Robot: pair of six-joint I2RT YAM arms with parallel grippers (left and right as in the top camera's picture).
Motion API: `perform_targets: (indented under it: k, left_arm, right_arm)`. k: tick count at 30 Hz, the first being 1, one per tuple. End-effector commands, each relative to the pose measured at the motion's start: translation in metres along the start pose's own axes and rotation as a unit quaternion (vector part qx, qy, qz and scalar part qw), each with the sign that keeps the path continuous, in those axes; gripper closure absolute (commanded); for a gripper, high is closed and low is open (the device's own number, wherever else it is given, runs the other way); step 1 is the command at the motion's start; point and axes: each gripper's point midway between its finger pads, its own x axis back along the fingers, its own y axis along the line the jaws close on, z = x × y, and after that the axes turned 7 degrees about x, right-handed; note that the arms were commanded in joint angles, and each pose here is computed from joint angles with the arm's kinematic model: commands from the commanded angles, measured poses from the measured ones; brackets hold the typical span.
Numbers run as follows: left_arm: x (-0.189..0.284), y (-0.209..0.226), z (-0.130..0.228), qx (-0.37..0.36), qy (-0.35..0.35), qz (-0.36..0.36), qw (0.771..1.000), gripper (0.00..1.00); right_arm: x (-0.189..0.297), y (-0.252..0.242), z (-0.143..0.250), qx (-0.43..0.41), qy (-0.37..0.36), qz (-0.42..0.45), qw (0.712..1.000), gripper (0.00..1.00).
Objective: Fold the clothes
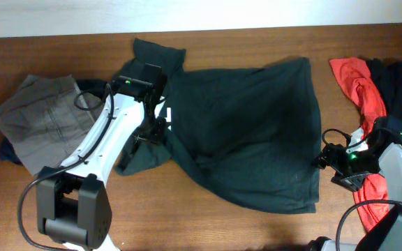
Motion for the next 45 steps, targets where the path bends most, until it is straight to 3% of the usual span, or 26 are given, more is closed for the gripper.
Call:
perform_targets:
  k: [1,7,10,11,13,14,15,22,25,30,35,40,41,42,43,45]
  left_arm:
    - [0.002,-0.038,0.008,-0.021,0.015,0.077,0.997,0.29]
    - [-0.03,-0.047,0.03,-0.01,0.042,0.06,0.997,0.29]
    - [-0.046,-0.049,0.03,-0.01,0.032,0.06,0.998,0.37]
    - [-0.05,-0.049,0.03,-0.01,0.03,0.06,0.998,0.45]
    - [-0.052,-0.048,0.032,-0.009,0.032,0.056,0.998,0.85]
    - [-0.052,-0.046,0.034,-0.01,0.036,0.053,0.998,0.98]
    - [-0.05,-0.044,0.036,-0.011,0.041,0.047,0.998,0.99]
    - [-0.007,-0.011,0.055,0.003,0.088,-0.029,0.996,1.0]
    - [0.003,0.011,0.049,0.034,0.068,-0.081,0.994,1.0]
    - [0.0,0.024,0.036,0.062,0.044,-0.084,0.994,1.0]
    - [-0.001,0.07,0.008,0.159,-0.02,-0.137,0.977,1.0]
    - [-0.004,0.106,-0.021,0.218,-0.08,-0.13,0.964,0.99]
    - [-0.005,0.106,-0.026,0.21,-0.086,-0.117,0.967,0.86]
    - [-0.006,0.102,-0.029,0.196,-0.086,-0.099,0.972,0.61]
    - [-0.008,0.095,-0.028,0.181,-0.08,-0.08,0.977,0.51]
    - [-0.009,0.085,-0.02,0.168,-0.059,-0.06,0.982,0.47]
  right_arm:
    - [0.006,0.002,-0.005,0.007,-0.013,-0.003,1.0,0.23]
    - [0.006,0.001,-0.004,0.007,-0.011,-0.002,1.0,0.22]
    - [0.006,0.001,-0.004,0.007,-0.012,-0.002,1.0,0.22]
    - [0.006,0.002,-0.004,0.007,-0.012,-0.003,1.0,0.22]
    - [0.006,0.001,-0.004,0.007,-0.011,-0.002,1.0,0.22]
    - [0.006,0.001,-0.004,0.006,-0.011,-0.002,1.0,0.22]
    - [0.006,0.001,-0.003,0.006,-0.01,-0.002,1.0,0.23]
    - [0.006,0.001,-0.003,0.006,-0.01,-0.002,1.0,0.22]
    - [0.006,0.001,-0.004,0.006,-0.01,-0.002,1.0,0.22]
    - [0.006,0.001,-0.004,0.007,-0.011,-0.002,1.0,0.22]
    - [0.006,0.001,-0.005,0.007,-0.013,-0.002,1.0,0.22]
    - [0.006,0.001,-0.005,0.007,-0.013,-0.002,1.0,0.22]
    - [0.006,0.001,-0.005,0.007,-0.013,-0.002,1.0,0.22]
    - [0.006,0.001,-0.005,0.007,-0.013,-0.002,1.0,0.22]
    - [0.006,0.001,-0.005,0.007,-0.013,-0.002,1.0,0.22]
    - [0.006,0.001,-0.005,0.007,-0.013,-0.002,1.0,0.23]
